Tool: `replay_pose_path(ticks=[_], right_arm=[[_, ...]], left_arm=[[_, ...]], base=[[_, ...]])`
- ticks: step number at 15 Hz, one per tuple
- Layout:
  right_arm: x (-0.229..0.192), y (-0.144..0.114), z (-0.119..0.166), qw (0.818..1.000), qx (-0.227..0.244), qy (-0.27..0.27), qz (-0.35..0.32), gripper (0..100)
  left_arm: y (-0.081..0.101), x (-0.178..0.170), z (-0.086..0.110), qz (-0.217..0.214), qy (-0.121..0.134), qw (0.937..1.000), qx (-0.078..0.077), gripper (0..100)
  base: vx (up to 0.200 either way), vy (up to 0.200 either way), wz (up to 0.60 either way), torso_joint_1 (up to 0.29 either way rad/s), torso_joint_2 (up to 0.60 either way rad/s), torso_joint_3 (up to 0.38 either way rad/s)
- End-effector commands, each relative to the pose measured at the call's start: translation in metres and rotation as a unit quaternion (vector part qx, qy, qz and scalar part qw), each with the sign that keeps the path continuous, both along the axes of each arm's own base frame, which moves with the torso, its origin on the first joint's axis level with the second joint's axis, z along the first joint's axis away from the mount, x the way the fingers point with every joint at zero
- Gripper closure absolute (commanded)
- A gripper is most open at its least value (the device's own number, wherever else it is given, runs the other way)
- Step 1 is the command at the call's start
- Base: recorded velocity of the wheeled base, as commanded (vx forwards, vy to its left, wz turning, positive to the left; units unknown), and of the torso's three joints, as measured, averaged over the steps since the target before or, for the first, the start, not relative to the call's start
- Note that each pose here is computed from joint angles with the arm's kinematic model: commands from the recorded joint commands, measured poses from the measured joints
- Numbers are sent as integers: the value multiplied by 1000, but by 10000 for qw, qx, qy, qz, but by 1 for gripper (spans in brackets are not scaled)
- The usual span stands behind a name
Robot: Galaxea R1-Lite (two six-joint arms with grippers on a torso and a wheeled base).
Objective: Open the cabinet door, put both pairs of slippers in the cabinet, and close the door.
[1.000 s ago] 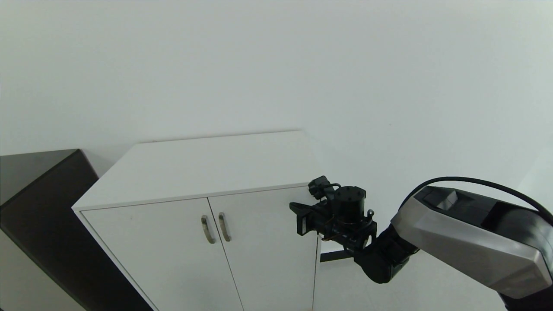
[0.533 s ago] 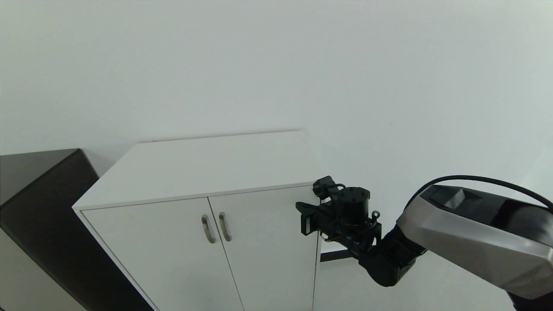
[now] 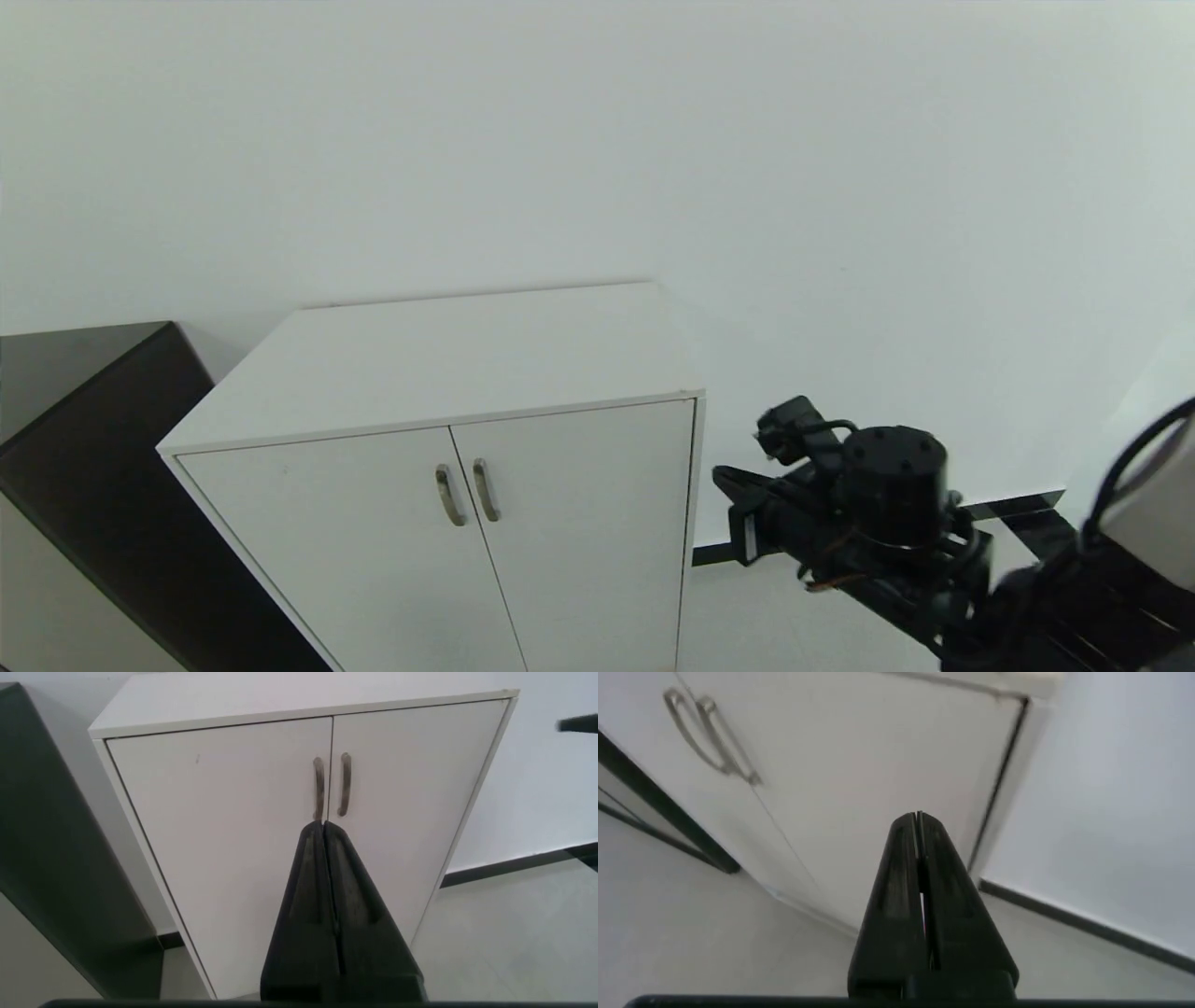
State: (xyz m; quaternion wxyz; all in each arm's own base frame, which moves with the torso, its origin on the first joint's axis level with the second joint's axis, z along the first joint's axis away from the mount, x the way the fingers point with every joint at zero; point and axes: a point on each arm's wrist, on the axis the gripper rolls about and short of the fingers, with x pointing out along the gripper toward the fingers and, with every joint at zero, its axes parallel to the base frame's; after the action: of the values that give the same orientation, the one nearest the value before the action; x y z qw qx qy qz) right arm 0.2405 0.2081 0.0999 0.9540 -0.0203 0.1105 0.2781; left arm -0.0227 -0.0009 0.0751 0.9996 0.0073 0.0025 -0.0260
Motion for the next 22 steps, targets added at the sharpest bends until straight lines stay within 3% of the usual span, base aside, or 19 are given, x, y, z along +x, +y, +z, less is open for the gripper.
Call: replay_pose_path(ticks=[1, 5, 10, 16, 19, 22], right_arm=[[-57, -54, 18, 9989, -102, -61, -445, 100], [-121, -114, 12, 9945, -291, -63, -1008, 100], [-179, -171, 13, 9852, -530, 117, -1628, 100], [-213, -203, -8, 9682, -526, 507, -2392, 100], [-230, -215, -16, 9280, -343, 400, -3689, 100], [-246, -218, -14, 8774, -8, -57, -4798, 100]], left_arm=[[0, 0, 0, -1, -3, 10000, -4, 100], [0, 0, 0, 7, -1, 10000, -43, 100], [0, 0, 0, 7, -1, 10000, -58, 100], [0, 0, 0, 7, 0, 10000, -66, 100], [0, 0, 0, 14, 0, 10000, -66, 100], [0, 0, 0, 15, 0, 10000, -73, 100]], base=[[0, 0, 0, 0, 0, 0], [0, 0, 0, 0, 0, 0], [0, 0, 0, 0, 0, 0], [0, 0, 0, 0, 0, 0], [0, 0, 0, 0, 0, 0], [0, 0, 0, 0, 0, 0]])
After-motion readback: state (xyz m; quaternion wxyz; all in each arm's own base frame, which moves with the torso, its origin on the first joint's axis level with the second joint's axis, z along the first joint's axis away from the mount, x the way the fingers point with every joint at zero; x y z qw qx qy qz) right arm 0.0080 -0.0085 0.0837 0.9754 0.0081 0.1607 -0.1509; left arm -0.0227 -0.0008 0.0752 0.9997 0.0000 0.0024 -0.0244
